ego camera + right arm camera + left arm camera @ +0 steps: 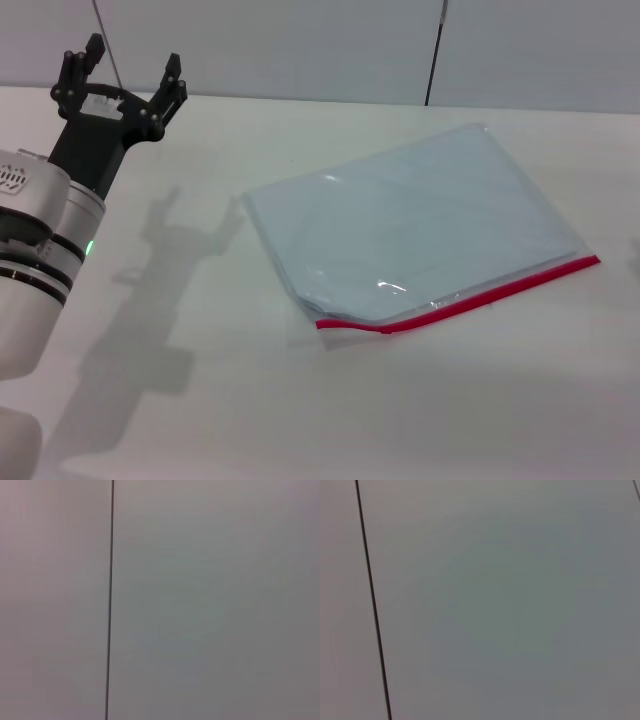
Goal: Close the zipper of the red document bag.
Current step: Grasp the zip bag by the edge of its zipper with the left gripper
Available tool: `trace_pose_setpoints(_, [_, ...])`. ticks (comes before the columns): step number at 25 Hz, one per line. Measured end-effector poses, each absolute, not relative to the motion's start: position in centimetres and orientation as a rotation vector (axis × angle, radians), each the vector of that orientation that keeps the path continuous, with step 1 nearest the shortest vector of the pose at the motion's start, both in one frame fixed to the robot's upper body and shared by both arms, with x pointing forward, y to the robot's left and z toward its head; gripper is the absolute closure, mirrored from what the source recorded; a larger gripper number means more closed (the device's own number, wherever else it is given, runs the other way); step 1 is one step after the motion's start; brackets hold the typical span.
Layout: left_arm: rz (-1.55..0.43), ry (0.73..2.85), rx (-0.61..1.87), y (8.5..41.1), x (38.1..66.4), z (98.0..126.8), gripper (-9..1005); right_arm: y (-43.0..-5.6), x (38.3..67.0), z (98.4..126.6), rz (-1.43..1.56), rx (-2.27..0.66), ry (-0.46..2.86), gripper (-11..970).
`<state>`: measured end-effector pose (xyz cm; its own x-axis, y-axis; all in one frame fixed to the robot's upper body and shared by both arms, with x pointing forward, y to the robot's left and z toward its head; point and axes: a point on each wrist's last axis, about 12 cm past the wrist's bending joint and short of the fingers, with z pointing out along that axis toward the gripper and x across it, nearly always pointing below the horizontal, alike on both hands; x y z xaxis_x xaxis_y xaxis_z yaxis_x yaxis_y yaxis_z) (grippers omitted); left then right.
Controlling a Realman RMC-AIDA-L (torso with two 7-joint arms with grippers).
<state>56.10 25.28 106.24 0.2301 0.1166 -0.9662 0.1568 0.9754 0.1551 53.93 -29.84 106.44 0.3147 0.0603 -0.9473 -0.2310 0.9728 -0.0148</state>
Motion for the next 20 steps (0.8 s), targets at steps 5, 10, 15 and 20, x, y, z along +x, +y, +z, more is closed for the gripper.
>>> trace_pose_setpoints(5, [-0.028, 1.339, 0.238, 25.3, 56.1, 106.3, 106, -29.9, 53.9, 106.4, 0.19, -0.158, 1.239, 171])
trace_pose_setpoints(10, [-0.044, 1.341, 0.278, 24.7, 56.1, 106.2, 105, -29.9, 53.9, 106.4, 0.19, -0.159, 1.238, 171])
trace_pose_setpoints(15, [-0.065, 1.339, 0.337, 23.9, 56.1, 106.1, 106, -30.0, 53.9, 106.4, 0.187, -0.16, 1.239, 171])
trace_pose_setpoints(20, [-0.109, 1.329, 0.518, 20.8, 56.2, 106.0, 107, -30.2, 53.8, 106.3, 0.18, -0.159, 1.246, 171])
